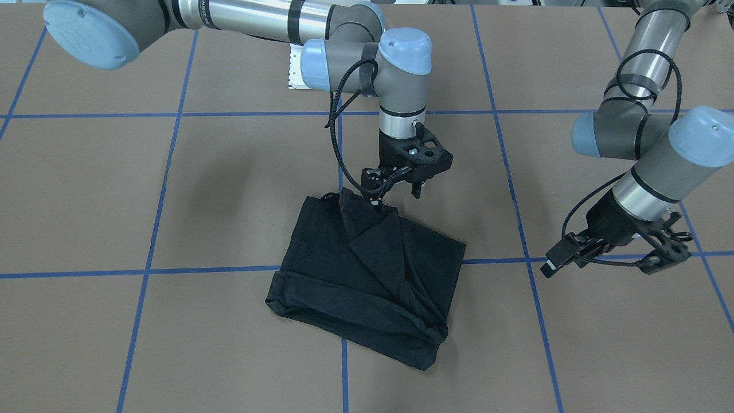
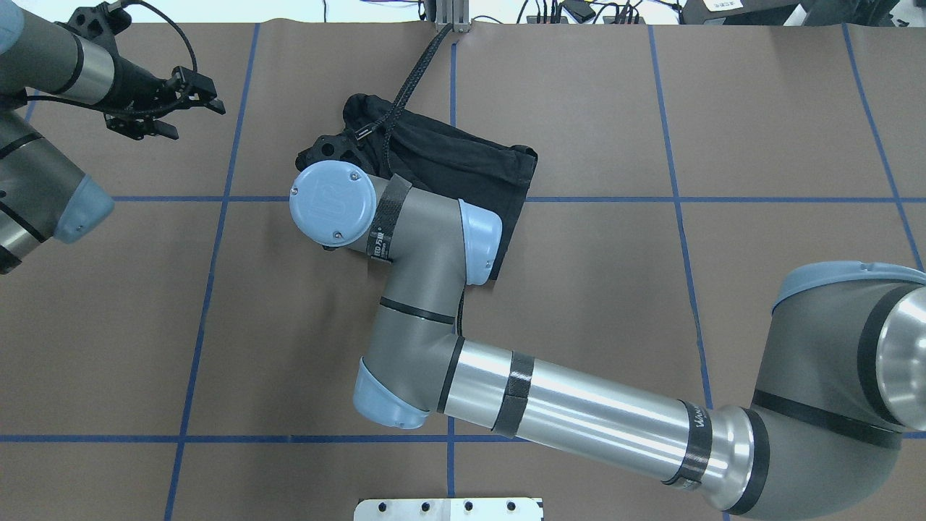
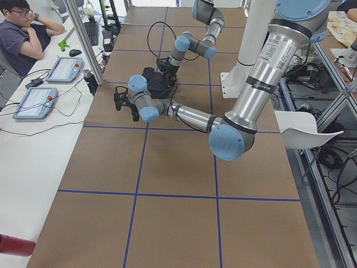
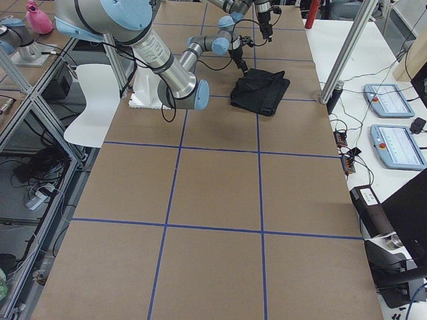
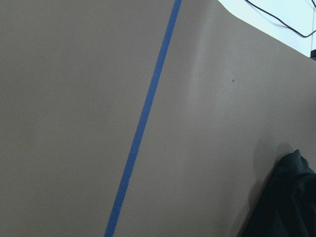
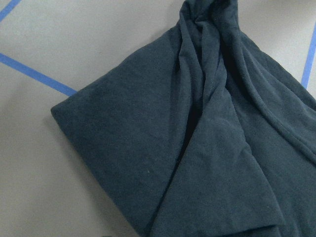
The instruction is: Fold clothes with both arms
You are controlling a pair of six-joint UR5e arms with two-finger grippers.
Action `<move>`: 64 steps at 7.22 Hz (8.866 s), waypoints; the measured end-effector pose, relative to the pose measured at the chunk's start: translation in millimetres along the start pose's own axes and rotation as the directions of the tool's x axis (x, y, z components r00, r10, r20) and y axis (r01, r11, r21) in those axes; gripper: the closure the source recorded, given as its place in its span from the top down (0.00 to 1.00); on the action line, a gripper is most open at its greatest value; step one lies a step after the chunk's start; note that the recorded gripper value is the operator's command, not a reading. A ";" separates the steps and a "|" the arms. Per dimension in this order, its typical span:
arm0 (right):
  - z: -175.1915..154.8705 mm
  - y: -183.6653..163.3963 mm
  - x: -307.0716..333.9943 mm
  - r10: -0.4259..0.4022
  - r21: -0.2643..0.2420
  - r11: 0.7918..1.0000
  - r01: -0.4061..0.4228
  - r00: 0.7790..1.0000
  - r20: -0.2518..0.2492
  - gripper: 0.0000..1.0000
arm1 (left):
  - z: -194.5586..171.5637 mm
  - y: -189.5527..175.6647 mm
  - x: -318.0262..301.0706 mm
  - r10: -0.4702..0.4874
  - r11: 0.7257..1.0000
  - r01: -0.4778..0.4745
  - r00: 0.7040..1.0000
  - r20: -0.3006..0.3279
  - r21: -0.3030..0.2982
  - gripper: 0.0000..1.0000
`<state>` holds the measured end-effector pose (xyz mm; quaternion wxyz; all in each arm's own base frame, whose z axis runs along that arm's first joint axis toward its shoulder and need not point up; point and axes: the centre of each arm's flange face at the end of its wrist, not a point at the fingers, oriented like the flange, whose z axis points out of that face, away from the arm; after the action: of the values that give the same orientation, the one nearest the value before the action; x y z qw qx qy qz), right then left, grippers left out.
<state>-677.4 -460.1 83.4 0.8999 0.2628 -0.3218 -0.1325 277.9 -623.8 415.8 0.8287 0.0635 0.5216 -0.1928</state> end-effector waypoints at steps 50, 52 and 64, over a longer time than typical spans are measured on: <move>-66.3 156.8 750.3 0.343 -0.300 0.904 -0.305 0.935 0.084 1.00 | -200.2 -51.0 -239.4 0.562 0.808 -0.587 0.791 0.244 0.043 1.00; -67.2 176.9 768.2 0.364 -0.298 0.895 -0.331 0.929 0.062 1.00 | -212.9 -60.2 -264.2 0.548 0.815 -0.577 0.796 0.257 0.048 1.00; -112.9 288.0 800.2 0.526 -0.431 0.756 -0.493 0.849 -0.049 1.00 | -216.8 -39.0 -318.5 0.624 0.774 -0.523 0.725 0.292 -0.356 1.00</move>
<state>22.1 -504.4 578.0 0.9241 -0.0437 -0.3774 0.0405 -40.8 -512.5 605.5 0.9354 0.0783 0.3178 0.1335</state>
